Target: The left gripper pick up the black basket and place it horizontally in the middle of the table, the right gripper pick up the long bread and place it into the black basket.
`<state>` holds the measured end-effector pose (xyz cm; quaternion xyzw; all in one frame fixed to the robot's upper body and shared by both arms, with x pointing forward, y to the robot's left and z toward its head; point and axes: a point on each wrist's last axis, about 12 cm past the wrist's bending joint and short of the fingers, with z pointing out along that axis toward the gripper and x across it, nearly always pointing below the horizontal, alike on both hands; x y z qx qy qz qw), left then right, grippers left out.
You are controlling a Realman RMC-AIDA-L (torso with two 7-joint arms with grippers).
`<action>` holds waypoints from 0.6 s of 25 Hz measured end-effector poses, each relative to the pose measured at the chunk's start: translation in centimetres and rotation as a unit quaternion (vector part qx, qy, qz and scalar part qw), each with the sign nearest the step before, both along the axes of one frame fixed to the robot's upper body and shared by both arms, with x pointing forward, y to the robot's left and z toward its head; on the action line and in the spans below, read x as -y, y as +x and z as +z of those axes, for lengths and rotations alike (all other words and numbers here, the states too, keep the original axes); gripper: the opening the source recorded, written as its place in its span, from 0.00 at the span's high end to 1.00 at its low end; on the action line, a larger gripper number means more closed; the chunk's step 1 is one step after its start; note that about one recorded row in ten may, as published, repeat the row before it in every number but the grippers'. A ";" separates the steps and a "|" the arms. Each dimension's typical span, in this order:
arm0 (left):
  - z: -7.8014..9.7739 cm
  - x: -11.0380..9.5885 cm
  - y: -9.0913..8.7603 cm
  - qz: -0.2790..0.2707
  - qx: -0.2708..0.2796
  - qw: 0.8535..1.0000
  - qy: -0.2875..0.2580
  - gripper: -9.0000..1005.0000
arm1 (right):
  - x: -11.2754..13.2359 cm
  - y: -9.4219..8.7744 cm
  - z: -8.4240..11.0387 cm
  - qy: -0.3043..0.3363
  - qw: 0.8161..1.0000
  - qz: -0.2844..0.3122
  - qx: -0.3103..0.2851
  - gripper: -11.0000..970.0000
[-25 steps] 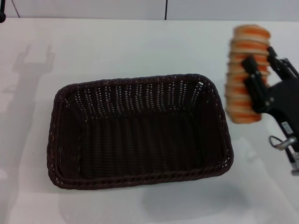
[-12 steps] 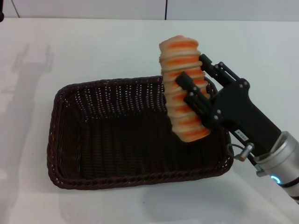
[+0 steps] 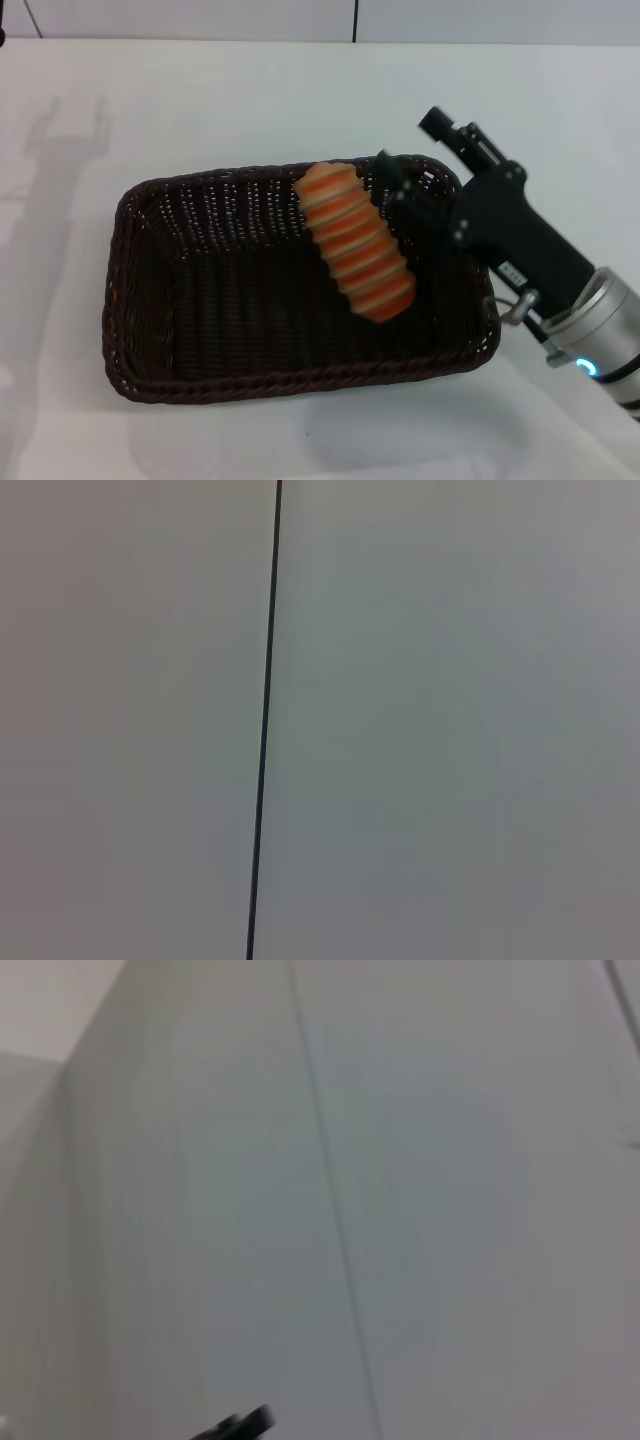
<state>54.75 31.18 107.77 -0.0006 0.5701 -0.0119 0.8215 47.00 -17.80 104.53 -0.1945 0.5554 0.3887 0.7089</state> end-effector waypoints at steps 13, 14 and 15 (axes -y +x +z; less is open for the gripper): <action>-1.1 -1.4 -1.6 0.028 -0.018 0.999 0.000 0.42 | 12.7 -1.2 -1.2 0.050 0.910 -0.412 -0.001 0.19; -1.4 -1.7 -1.9 0.035 -0.021 0.999 -0.001 0.42 | 13.5 -1.7 -1.4 0.052 0.899 -0.435 -0.002 0.19; -1.5 -1.9 -2.0 0.037 -0.023 0.999 -0.001 0.42 | 14.1 -2.0 -1.5 0.053 0.890 -0.453 -0.003 0.19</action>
